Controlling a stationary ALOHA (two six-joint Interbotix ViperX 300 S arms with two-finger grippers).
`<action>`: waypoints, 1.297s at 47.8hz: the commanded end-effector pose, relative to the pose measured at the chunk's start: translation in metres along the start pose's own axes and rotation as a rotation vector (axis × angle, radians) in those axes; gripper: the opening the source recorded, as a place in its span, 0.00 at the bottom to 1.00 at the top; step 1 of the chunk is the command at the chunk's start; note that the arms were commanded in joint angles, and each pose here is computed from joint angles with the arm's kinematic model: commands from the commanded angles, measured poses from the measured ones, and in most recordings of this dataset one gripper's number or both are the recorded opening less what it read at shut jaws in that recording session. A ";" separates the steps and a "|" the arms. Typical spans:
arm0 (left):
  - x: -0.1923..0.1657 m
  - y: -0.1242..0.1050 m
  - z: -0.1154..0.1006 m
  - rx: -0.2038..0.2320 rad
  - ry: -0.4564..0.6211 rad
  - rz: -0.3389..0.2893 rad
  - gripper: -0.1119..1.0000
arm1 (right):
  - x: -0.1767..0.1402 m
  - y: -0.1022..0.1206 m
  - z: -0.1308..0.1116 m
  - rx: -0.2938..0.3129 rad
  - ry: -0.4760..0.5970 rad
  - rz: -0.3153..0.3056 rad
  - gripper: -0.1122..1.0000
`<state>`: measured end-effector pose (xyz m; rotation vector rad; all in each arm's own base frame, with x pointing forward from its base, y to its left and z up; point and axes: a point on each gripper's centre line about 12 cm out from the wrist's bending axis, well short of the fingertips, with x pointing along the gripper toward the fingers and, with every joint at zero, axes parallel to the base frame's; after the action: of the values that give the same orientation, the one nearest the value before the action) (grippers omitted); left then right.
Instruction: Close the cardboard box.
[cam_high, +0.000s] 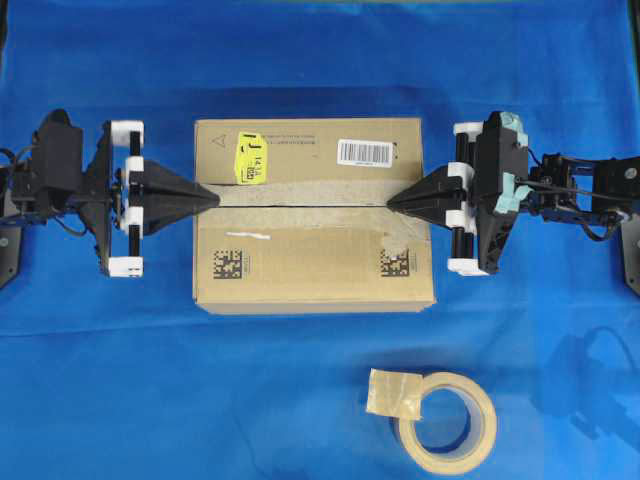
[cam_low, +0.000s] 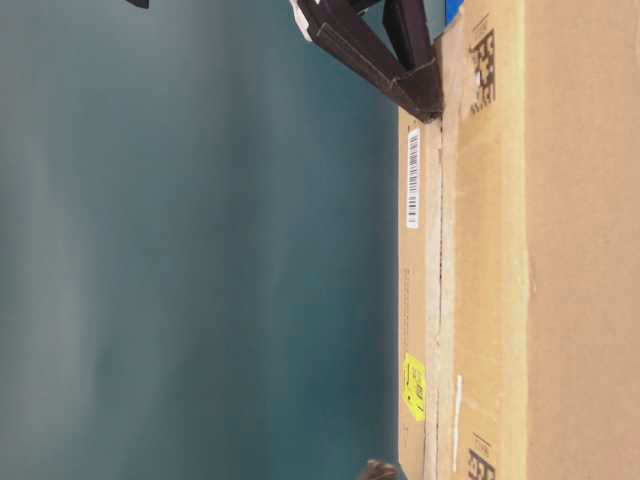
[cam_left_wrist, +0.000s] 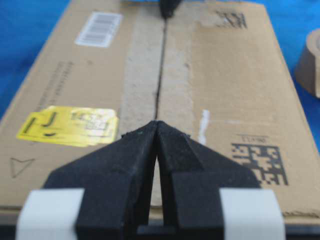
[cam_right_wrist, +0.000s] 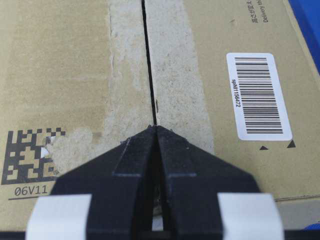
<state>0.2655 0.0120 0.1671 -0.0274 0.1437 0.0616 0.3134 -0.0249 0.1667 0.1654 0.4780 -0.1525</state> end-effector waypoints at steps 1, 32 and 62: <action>0.004 -0.002 0.000 0.005 -0.005 -0.007 0.10 | -0.002 -0.002 0.006 0.006 -0.022 -0.004 0.10; 0.014 0.000 -0.018 0.002 0.063 0.004 0.10 | -0.002 -0.002 0.007 0.008 -0.024 -0.004 0.10; 0.014 0.004 -0.017 -0.001 0.059 0.018 0.10 | -0.002 -0.002 0.007 0.010 -0.024 -0.005 0.10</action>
<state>0.2730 0.0144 0.1429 -0.0266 0.2265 0.0703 0.3134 -0.0249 0.1667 0.1669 0.4779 -0.1529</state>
